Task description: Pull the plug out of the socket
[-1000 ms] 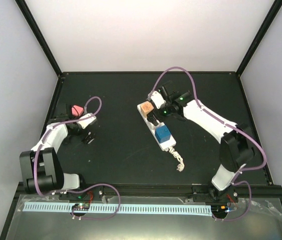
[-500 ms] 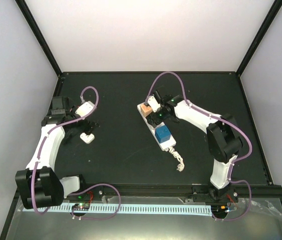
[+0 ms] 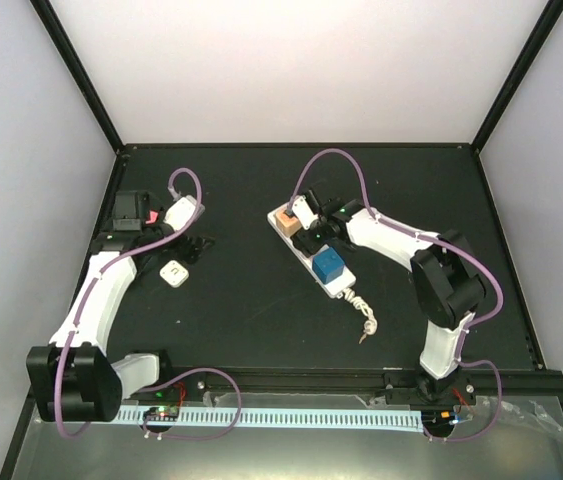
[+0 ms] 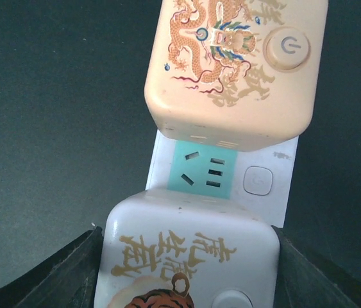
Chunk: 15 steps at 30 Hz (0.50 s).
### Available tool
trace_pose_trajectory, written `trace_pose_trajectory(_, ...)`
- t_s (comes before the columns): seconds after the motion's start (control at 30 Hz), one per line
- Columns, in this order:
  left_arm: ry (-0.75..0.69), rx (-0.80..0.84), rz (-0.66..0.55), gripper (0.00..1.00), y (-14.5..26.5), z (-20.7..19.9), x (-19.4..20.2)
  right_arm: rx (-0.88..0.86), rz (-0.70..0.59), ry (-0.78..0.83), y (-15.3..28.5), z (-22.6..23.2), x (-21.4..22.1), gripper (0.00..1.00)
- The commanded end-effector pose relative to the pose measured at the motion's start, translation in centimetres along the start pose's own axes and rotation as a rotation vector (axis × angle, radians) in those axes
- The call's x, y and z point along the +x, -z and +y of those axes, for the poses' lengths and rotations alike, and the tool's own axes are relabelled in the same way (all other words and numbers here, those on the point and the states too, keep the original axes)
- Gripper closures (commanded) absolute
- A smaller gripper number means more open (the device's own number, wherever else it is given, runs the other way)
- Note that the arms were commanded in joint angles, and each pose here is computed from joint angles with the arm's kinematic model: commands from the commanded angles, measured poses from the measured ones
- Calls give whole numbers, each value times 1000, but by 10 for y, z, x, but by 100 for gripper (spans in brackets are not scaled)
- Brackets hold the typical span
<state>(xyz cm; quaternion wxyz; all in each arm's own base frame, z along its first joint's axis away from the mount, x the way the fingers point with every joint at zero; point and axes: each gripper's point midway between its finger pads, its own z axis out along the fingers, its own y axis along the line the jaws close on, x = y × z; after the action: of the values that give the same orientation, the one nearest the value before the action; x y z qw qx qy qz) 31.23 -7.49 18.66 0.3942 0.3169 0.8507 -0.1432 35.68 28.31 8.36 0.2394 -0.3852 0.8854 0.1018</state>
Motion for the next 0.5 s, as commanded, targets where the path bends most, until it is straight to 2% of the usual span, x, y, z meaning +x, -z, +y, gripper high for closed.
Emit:
trace_pose_trajectory(0.0,-23,40,-95,7,-5,-18,-25,-79,0,76,-3,33,4,42)
trace_pose_trajectory(0.33,-46,75,-127,7,-38,-53,-27,-172,-55,100,3,84,-11,43)
trace_pose_trajectory(0.43,-37,85,-102,7,-52,-60,-21,-168,-69,100,2,84,-12,36)
trace_pose_trajectory(0.47,-35,84,-90,7,-57,-62,-18,-166,-78,108,2,84,-11,28)
